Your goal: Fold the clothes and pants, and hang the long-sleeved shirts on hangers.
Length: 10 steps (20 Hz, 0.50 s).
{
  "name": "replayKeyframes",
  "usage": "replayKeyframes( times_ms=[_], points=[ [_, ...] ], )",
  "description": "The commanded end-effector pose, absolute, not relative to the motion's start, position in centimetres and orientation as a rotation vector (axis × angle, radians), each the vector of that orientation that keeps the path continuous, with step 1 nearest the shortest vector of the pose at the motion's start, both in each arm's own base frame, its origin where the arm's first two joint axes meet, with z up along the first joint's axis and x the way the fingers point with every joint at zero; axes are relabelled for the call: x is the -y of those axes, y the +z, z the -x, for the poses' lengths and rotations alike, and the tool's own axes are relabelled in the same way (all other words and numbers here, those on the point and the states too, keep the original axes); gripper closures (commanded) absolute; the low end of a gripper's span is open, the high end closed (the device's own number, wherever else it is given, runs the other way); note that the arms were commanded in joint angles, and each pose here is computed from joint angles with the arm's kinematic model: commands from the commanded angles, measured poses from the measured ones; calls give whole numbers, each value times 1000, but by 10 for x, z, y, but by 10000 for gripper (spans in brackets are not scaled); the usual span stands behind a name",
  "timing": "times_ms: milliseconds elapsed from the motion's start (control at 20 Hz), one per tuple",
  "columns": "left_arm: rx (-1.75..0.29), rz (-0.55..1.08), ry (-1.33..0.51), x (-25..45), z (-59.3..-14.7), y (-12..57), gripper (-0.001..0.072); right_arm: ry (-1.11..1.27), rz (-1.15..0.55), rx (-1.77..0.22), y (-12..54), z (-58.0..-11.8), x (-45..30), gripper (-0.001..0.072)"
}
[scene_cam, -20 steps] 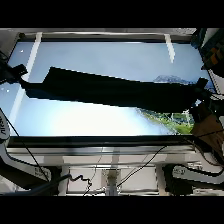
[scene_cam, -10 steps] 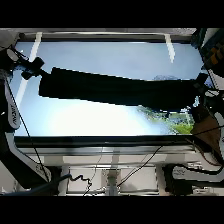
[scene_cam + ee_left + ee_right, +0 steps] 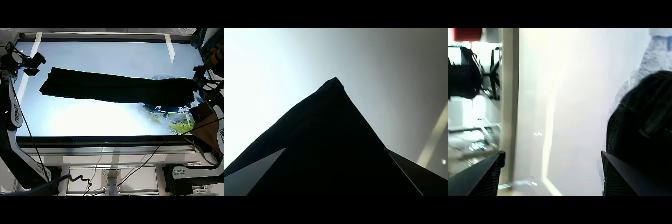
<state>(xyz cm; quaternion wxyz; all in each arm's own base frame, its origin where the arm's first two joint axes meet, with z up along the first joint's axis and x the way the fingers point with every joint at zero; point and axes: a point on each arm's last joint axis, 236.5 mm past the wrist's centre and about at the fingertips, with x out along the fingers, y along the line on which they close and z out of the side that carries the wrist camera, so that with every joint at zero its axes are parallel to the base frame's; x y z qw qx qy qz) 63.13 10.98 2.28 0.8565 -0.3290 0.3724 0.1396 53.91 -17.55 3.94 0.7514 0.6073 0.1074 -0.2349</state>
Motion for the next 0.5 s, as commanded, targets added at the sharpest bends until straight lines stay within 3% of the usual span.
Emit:
replayKeyframes(
  times_ms=[0,50,100,150,350,450],
  points=[
    [-804,689,291,-108,-623,32,10,-387,-1018,-377,51,-547,158,57],
    [-856,692,297,-107,-611,30,40,-351,-949,-397,59,-548,153,57],
    [-940,696,307,-104,-593,22,154,-317,-898,-417,66,-550,148,57],
    [-1030,692,316,-102,-574,13,187,-294,-872,-431,71,-550,144,56],
    [-1350,481,163,-69,-509,-1,190,-263,-848,-458,79,-548,136,56],
    [-1376,347,104,-58,-496,15,193,-258,-832,-484,75,-546,133,56]
  ],
)
